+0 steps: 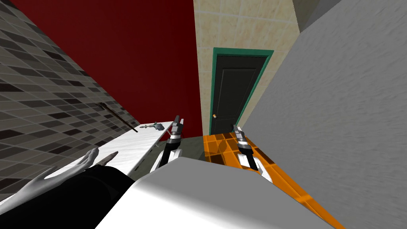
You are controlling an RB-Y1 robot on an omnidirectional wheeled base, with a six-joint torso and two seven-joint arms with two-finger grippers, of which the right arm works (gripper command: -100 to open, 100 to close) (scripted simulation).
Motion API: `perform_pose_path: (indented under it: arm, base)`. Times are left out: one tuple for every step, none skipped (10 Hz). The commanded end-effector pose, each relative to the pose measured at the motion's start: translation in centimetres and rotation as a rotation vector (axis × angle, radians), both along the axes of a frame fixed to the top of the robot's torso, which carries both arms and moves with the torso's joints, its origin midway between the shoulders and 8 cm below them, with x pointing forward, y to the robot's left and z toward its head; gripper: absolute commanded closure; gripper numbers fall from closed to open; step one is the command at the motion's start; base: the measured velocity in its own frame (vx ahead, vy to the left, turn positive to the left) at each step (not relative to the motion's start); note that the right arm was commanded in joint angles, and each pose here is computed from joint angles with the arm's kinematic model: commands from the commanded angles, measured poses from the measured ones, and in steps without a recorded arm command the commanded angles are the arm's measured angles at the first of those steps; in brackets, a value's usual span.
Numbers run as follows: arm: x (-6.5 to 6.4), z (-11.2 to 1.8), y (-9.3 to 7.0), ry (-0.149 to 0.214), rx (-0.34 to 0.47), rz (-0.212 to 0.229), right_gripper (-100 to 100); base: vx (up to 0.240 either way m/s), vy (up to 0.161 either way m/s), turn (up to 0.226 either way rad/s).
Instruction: Pull the door open
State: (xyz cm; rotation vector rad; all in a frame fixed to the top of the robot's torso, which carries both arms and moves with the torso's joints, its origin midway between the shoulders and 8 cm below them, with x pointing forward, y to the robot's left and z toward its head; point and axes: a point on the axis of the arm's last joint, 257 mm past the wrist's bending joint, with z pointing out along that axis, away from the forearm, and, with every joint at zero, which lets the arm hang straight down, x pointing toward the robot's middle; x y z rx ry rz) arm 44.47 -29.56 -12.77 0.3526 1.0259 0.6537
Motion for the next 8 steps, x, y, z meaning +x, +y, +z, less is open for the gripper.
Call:
perform_pose_path:
  arm:
    - [0.3, -0.7, 0.0, 0.008, -0.018, -0.008, -100]
    - [0.6, -1.4, -0.1, 0.022, -0.044, -0.02, -100]
    - [0.9, -2.2, -0.2, 0.035, -0.07, -0.031, -100]
    - [1.2, -2.9, -0.3, 0.048, -0.095, -0.042, -100]
    - [1.5, -3.7, -0.4, 0.061, -0.121, -0.052, -100]
    - [1.7, -4.5, -0.4, 0.075, -0.145, -0.062, -100]
    - [1.9, -5.2, -0.5, 0.088, -0.169, -0.071, -100]
    - [2.2, -6.0, -0.6, 0.101, -0.193, -0.08, -100]
  base:
    - [0.066, 0.006, 0.005]
    - [0.054, 0.001, 0.015]
    - [0.062, 0.001, 0.028]
    - [0.09, 0.004, 0.028]
    - [0.11, -0.005, 0.029]
    - [0.113, -0.001, 0.032]
    - [0.103, 0.005, 0.032]
    - [0.097, 0.01, 0.028]
